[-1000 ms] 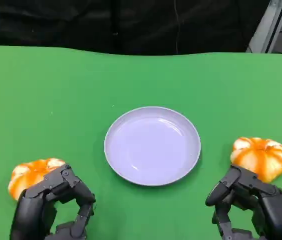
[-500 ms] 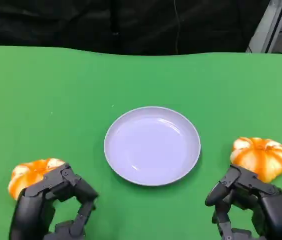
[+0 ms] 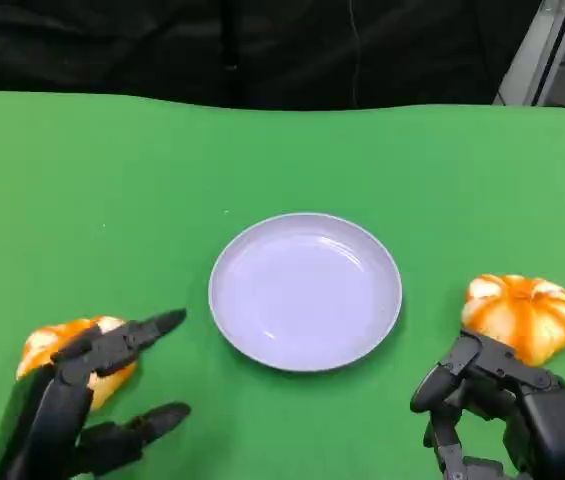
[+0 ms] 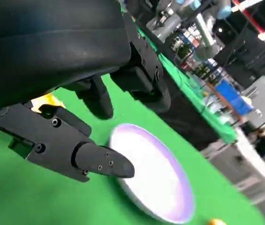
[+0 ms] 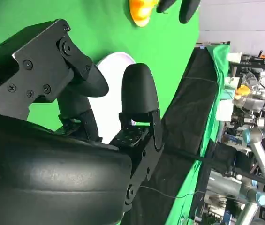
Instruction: Grasp the bread from the table and place it into the plate.
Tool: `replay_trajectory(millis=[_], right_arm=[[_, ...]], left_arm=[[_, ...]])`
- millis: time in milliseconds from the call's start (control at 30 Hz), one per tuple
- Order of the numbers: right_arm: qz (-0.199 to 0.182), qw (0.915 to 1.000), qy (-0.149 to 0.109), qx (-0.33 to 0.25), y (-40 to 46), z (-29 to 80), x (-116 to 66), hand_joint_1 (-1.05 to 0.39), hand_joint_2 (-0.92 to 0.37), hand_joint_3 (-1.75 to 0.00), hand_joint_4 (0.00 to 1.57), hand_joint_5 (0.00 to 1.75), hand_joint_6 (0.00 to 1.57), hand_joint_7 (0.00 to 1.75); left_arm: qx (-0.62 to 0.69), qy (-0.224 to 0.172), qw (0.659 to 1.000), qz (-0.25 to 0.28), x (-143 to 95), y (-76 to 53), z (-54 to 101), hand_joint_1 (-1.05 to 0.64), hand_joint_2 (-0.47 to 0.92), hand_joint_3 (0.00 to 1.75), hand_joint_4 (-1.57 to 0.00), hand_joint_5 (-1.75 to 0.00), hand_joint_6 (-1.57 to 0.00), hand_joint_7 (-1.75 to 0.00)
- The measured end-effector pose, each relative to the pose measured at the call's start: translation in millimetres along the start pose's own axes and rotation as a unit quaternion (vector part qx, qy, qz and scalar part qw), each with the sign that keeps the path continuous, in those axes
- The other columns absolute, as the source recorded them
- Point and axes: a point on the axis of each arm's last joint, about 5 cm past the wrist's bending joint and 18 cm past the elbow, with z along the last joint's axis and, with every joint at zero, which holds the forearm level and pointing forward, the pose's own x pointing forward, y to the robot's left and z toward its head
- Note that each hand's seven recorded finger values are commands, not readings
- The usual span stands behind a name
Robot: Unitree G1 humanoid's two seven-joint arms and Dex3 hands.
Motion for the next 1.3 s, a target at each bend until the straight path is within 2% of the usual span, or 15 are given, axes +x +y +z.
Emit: replay_trajectory(millis=[100, 200, 300, 500, 667, 833, 1267, 1300], right_arm=[[0.0, 1.0, 0.0, 0.003, 0.2, -0.1, -0.4, 0.05, -0.42, -1.37, 0.68, 1.73, 0.68, 1.49], [0.0, 1.0, 0.003, 0.004, 0.1, -0.3, -1.6, 0.04, -0.41, -1.37, 0.67, 1.72, 0.68, 1.49], [-0.001, 1.0, 0.003, 0.004, 0.0, -0.3, -2.1, 0.04, -0.41, -1.39, 0.68, 1.71, 0.69, 1.51], [0.003, 1.0, 0.001, 0.003, 2.0, 0.8, -2.2, 0.03, -0.44, -1.32, 0.67, 1.7, 0.67, 1.49], [0.005, 1.0, -0.001, 0.006, 3.4, 1.8, -2.7, 0.06, -0.45, -1.33, 0.66, 1.72, 0.67, 1.49], [0.006, 0.9999, 0.003, 0.008, 4.3, 1.9, -3.2, 0.06, -0.44, -1.32, 0.65, 1.72, 0.67, 1.49], [0.006, 1.0, 0.002, 0.006, 3.4, 2.6, -2.9, 0.04, -0.46, -1.26, 0.67, 1.71, 0.68, 1.45], [0.006, 1.0, 0.002, 0.006, 3.3, 2.5, -2.9, 0.05, -0.46, -1.27, 0.67, 1.7, 0.68, 1.45]], left_arm=[[0.091, 0.008, 0.996, -0.022, 4, 9.6, 1.5, -0.51, 0.92, 0.14, -0.19, -0.54, -0.36, 0.0], [0.181, 0.009, 0.983, -0.03, 9, 20.6, 4.2, -0.52, 0.92, 0.13, -0.18, -0.49, -0.34, 0.0], [0.223, 0.012, 0.974, -0.03, 10, 24.1, 6.5, -0.55, 0.92, 0.13, -0.11, -0.43, -0.33, 0.0], [0.336, 0.068, 0.937, -0.072, 17, 33.3, 13.2, -0.57, 0.92, 0.16, -0.01, -0.35, -0.21, 0.0], [0.371, 0.119, 0.912, -0.124, 23, 31.8, 14.7, -0.57, 0.92, 0.18, -0.02, -0.31, -0.18, -0.01], [0.385, 0.139, 0.9, -0.152, 36, 28.2, 16.0, -0.58, 0.92, 0.16, -0.03, -0.32, -0.18, 0.0], [0.395, 0.2, 0.868, -0.223, 59, 3.7, -9.4, -0.57, 0.92, 0.13, -0.01, -0.34, -0.2, -0.01], [0.393, 0.201, 0.868, -0.225, 59, 2.8, -10.0, -0.49, 0.92, 0.16, -0.09, -0.38, -0.24, -0.03]])
